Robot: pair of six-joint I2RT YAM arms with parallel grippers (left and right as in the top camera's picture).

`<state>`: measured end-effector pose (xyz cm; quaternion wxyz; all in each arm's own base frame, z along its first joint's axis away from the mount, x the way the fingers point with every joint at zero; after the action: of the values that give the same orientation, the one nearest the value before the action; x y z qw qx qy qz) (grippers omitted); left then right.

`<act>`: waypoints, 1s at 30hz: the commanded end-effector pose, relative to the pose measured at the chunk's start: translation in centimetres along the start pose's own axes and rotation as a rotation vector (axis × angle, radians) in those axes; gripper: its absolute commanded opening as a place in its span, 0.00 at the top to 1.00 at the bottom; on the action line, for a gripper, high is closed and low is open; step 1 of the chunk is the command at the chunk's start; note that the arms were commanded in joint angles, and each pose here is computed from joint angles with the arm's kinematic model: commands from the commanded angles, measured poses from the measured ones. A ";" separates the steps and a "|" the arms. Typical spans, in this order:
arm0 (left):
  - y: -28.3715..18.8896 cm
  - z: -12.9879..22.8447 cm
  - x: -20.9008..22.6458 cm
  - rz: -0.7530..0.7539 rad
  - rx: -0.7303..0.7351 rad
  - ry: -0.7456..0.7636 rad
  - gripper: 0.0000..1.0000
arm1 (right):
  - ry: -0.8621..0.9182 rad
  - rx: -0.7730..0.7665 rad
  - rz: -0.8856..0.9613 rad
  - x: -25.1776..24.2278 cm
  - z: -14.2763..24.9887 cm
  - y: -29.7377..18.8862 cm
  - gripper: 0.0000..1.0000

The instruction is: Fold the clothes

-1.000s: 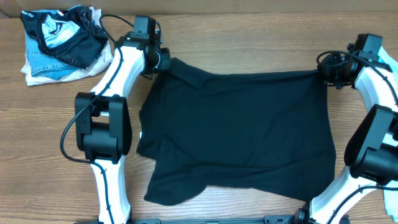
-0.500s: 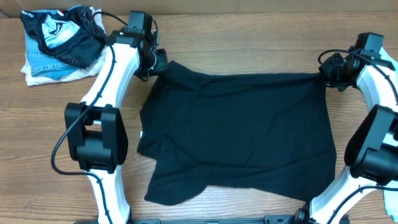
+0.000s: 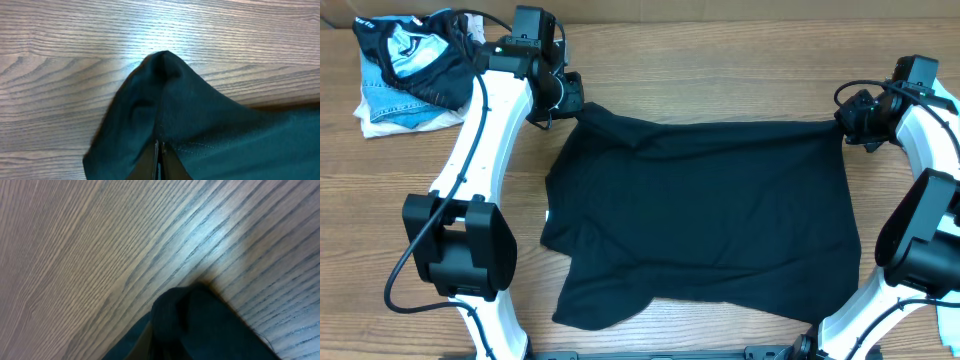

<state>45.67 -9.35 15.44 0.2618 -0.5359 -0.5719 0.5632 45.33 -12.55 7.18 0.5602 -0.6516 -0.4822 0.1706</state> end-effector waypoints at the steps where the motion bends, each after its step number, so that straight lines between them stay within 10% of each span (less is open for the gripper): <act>1: -1.1 -0.1 -0.1 0.000 -0.014 -0.008 0.96 | 0.004 -0.026 0.018 -0.4 -1.0 -0.7 0.96; 30: -2.8 8.2 4.4 -0.217 0.337 -0.114 0.96 | 0.150 0.213 0.143 -4.1 5.0 -5.7 0.96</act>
<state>36.26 -7.96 14.01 0.3808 -0.3921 -0.5291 0.6491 36.76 -12.56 7.41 0.6698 -0.6077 -0.3687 0.2149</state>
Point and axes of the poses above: each gripper's point midway between its finger pads, its own y axis out along the fingers, its own x axis along the line the jaws close on, z = x × y, the point moved 1 cm from there along -y, back along the fingers, and after that the axes turned 15 degrees about -y, right-handed, at the moved point
